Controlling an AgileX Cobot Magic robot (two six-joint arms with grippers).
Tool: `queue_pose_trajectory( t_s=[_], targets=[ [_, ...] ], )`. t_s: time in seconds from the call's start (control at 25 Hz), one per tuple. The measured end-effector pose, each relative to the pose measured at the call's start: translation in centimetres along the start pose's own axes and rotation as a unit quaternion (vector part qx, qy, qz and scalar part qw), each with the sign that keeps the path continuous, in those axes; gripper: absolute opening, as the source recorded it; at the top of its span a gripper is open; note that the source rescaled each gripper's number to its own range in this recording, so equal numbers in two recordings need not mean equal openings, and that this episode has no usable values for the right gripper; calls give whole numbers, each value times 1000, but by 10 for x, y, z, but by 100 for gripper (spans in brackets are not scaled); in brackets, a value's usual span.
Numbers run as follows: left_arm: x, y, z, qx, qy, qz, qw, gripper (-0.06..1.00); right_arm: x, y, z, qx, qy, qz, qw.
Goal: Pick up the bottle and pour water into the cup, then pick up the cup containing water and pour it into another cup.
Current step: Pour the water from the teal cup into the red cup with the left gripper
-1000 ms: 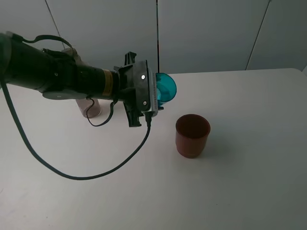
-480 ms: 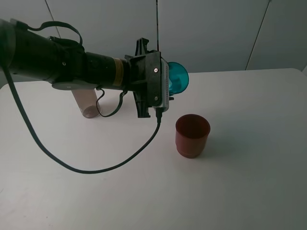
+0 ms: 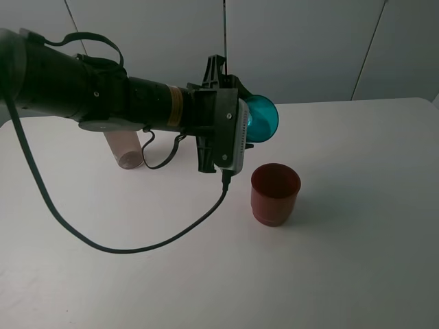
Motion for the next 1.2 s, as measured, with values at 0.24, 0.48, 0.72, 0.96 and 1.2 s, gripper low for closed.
queue_pose_trajectory(
  t_s=[0.24, 0.48, 0.72, 0.96, 1.2],
  targets=[
    [1, -1, 6, 38, -7, -1, 999, 30, 0, 0, 0, 0, 0, 0, 1000],
    [1, -1, 6, 59, -8, 0, 998, 30, 0, 0, 0, 0, 0, 0, 1000],
    [1, -1, 6, 83, -8, 0, 997, 30, 0, 0, 0, 0, 0, 0, 1000],
    [1, 0, 7, 108, -9, 1, 994, 30, 0, 0, 0, 0, 0, 0, 1000],
    [1, 0, 7, 140, -8, 2, 990, 30, 0, 0, 0, 0, 0, 0, 1000]
  ],
)
Point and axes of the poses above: a point on each arm's last joint axis where the gripper is mounted, x pointing out along that axis toward the gripper, y along the wrist's bending axis when the last joint is at zero, z = x × y, the point moved 7 cm from there along x, pointing out along that axis toward the gripper, and after that the axes turned 13 degrees about x, right-handed, at the moved point
